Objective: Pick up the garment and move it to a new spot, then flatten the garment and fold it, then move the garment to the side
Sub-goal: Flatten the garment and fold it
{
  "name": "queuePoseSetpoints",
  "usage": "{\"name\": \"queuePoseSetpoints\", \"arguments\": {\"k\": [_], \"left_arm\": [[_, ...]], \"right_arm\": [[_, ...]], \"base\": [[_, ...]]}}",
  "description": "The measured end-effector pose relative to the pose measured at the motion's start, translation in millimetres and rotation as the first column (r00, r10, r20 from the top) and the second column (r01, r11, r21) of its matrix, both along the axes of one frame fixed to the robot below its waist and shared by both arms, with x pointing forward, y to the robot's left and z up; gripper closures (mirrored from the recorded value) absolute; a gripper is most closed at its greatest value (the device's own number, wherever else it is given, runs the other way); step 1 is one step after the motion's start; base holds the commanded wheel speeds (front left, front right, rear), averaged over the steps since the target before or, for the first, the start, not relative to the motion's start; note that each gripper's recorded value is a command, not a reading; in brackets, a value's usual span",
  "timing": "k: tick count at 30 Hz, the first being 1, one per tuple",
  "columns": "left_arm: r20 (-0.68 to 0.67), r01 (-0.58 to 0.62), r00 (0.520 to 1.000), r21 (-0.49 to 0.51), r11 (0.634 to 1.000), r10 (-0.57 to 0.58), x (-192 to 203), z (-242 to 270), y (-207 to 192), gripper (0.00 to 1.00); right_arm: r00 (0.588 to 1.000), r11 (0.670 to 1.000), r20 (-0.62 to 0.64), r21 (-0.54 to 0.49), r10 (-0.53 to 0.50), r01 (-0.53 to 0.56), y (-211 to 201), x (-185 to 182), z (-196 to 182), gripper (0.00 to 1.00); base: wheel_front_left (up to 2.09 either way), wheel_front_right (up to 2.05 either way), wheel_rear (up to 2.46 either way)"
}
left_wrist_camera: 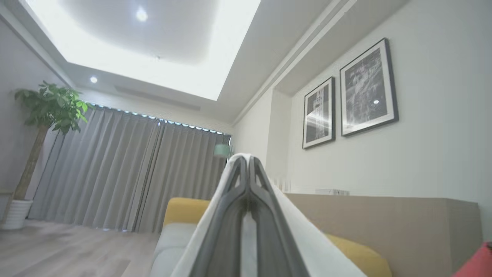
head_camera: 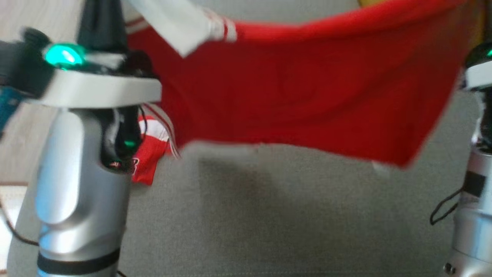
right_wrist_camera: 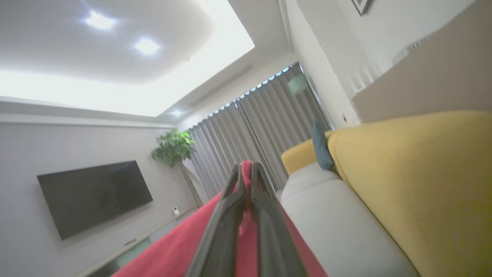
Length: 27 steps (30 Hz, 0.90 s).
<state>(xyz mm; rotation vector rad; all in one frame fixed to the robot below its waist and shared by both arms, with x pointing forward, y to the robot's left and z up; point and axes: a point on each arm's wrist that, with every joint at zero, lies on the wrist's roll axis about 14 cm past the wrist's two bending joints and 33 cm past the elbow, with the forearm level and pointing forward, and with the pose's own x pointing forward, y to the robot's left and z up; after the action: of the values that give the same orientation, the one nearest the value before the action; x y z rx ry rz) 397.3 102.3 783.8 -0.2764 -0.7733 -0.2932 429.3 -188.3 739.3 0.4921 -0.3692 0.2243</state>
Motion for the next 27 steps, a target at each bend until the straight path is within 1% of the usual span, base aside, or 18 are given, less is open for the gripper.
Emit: {"name": "queuePoseSetpoints", "arguments": {"k": [3,6,9,12,15,19,21,22,23,24,27], "left_arm": [[0.079,-0.007,0.997,-0.023,1.000,0.009,-20.6,30.9,4.1,1.00],[0.114,-0.005,0.993,-0.030,1.000,0.008,-36.5,46.7,4.3,1.00],[0.130,-0.004,0.991,-0.032,0.999,0.008,-45.2,55.5,4.9,1.00],[0.093,-0.007,0.996,-0.011,1.000,0.008,-36.8,49.5,4.4,1.00],[0.020,0.003,1.000,0.008,1.000,-0.003,-12.8,38.2,2.9,1.00],[-0.051,0.028,0.998,0.043,0.999,-0.026,30.4,33.9,-2.8,1.00],[-0.074,0.024,0.997,0.069,0.997,-0.018,57.0,33.7,-1.7,1.00],[-0.091,0.019,0.996,0.064,0.998,-0.013,72.2,33.1,0.9,1.00],[-0.129,0.009,0.992,0.062,0.998,0.000,103.7,27.6,4.2,1.00],[-0.141,0.003,0.990,0.067,0.998,0.006,117.7,24.9,5.0,1.00],[-0.131,-0.020,0.991,0.050,0.999,0.026,152.4,27.8,9.5,1.00]], "right_arm": [[0.994,0.999,0.107,0.036,-0.015,0.011,-9.1,-21.3,30.8,1.00],[0.986,0.998,0.163,0.062,-0.032,0.022,-18.7,-36.7,47.3,1.00],[0.988,0.997,0.149,0.069,-0.043,0.033,-25.3,-39.7,44.4,1.00],[0.992,0.998,0.118,0.048,-0.040,0.035,-23.3,-34.2,37.3,1.00],[0.997,0.999,0.065,0.028,-0.039,0.038,-20.6,-18.6,24.5,1.00],[0.999,0.999,-0.013,-0.003,-0.051,0.051,-17.1,21.2,11.4,1.00],[0.998,0.997,-0.013,-0.024,-0.069,0.068,-15.5,45.3,18.0,1.00],[0.997,0.996,-0.007,-0.043,-0.078,0.077,-13.6,58.1,23.2,1.00],[0.996,0.992,0.014,-0.085,-0.089,0.090,-5.4,84.5,34.9,1.00],[0.995,0.990,0.025,-0.100,-0.098,0.100,-2.6,96.6,39.5,1.00],[0.990,0.986,0.059,-0.095,-0.131,0.136,-3.2,130.2,48.6,1.00]], "base": [[0.00,0.00,0.00],[0.00,0.00,0.00],[0.00,0.00,0.00],[0.00,0.00,0.00],[0.00,0.00,0.00],[0.00,0.00,0.00],[0.00,0.00,0.00],[0.00,0.00,0.00],[0.00,0.00,0.00],[0.00,0.00,0.00],[0.00,0.00,0.00]]}}
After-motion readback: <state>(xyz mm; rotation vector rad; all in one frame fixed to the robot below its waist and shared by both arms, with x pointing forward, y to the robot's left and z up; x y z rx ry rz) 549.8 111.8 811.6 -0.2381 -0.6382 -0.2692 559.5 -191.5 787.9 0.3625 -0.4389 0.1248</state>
